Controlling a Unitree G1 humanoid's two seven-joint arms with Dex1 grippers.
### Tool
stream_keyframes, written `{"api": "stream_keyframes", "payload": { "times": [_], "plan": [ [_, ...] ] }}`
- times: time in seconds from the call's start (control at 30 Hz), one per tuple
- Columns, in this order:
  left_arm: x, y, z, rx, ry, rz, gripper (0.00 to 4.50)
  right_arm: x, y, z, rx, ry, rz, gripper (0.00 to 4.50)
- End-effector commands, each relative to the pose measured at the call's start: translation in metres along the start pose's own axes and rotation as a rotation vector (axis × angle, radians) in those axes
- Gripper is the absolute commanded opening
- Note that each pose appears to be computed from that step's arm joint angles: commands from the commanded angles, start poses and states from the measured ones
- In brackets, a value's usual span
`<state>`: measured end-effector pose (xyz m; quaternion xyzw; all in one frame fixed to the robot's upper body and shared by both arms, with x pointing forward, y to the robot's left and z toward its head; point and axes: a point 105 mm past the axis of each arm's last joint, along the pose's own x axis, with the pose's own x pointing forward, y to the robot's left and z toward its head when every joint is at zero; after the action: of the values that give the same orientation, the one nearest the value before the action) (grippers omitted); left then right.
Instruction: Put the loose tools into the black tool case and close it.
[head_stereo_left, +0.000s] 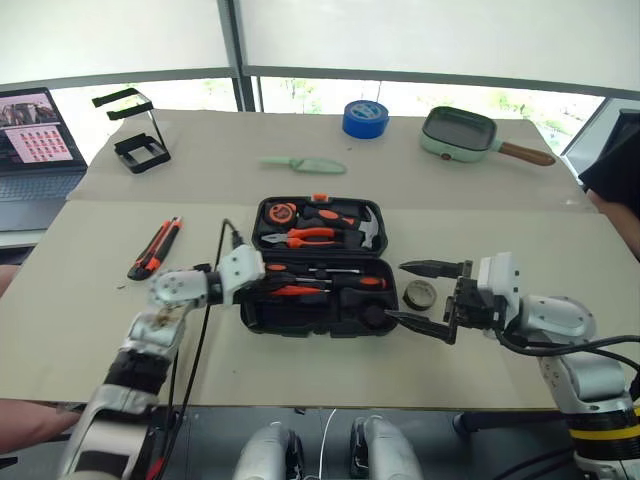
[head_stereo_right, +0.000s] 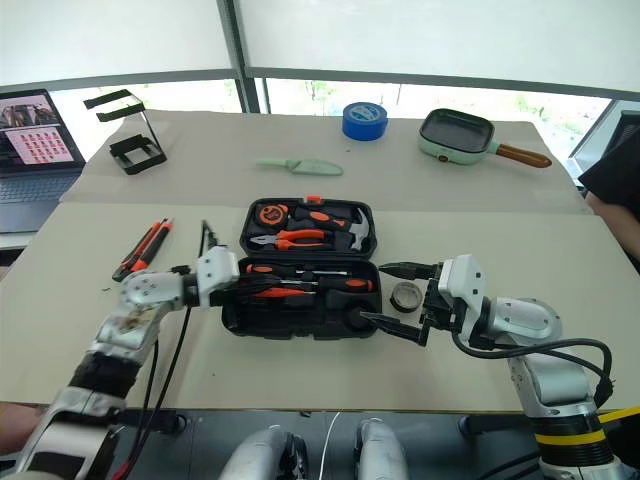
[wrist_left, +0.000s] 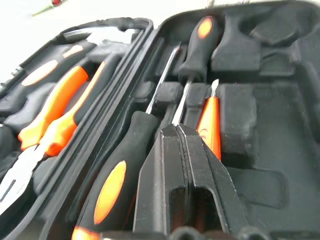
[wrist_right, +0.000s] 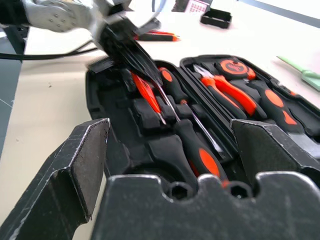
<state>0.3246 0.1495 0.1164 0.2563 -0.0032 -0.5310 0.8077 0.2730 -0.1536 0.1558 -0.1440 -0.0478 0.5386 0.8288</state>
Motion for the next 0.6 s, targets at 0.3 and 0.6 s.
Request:
{"api": "stream_keyframes", "payload": {
  "times": [0.3, 0.6],
  "plan": [
    [0.016, 0.001, 0.006, 0.017, 0.015, -0.04, 0.02, 0.0, -0.003, 0.01, -0.052, -0.033, 0.006, 4.5],
    [0.011, 0.008, 0.006, 0.008, 0.057, -0.048, 0.02, 0.002, -0.001, 0.011, -0.046, -0.039, 0.013, 4.5]
  ]
}}
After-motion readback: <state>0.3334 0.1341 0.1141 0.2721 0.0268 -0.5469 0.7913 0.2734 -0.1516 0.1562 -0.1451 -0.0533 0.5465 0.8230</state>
